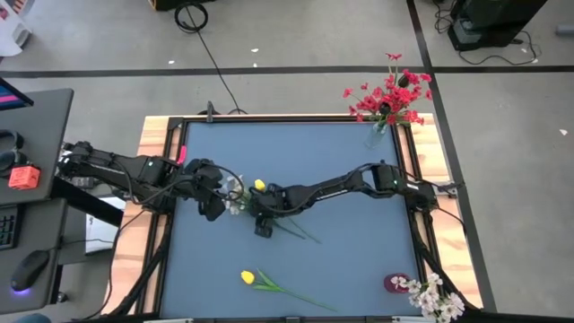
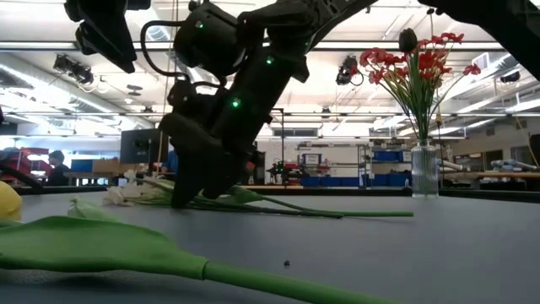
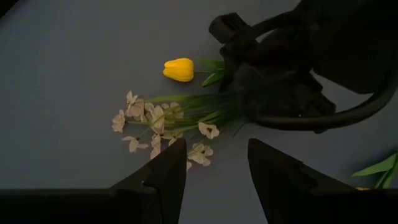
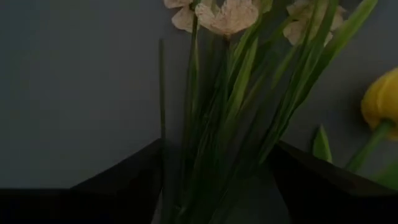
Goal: Sort flowers into vase by color
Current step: Put the white flowers into the red vase
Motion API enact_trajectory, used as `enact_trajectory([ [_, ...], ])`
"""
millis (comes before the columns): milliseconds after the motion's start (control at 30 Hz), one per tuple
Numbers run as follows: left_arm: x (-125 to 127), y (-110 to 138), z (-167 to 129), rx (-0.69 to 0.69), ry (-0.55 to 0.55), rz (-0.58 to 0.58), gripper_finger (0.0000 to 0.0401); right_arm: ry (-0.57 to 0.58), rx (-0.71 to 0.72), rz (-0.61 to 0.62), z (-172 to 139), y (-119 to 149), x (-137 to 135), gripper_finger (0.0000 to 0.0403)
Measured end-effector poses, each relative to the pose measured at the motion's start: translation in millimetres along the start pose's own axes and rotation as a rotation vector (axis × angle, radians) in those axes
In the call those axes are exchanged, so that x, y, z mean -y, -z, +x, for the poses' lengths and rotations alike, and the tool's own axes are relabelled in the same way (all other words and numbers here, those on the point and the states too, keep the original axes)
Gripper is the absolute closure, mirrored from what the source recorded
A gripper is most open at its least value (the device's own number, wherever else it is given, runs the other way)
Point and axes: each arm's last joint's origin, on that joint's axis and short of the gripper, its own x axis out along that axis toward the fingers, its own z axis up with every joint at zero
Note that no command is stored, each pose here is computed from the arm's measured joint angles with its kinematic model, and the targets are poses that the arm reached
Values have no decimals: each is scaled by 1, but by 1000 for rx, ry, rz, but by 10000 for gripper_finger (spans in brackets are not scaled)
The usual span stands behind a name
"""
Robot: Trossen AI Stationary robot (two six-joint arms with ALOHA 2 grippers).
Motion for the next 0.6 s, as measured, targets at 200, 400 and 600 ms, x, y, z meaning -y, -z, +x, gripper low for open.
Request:
enact_trajectory([
  [200, 0, 0, 0, 4, 4, -7, 225, 27, -23, -48, 0, 3, -2, 198],
  [400, 0, -1, 0, 19, -14, -9, 225, -33, -61, 49, 0, 4, 0, 377],
  [600, -2, -2, 1, 25, -25, -21, 225, -81, -65, 191, -10, -3, 6, 385],
])
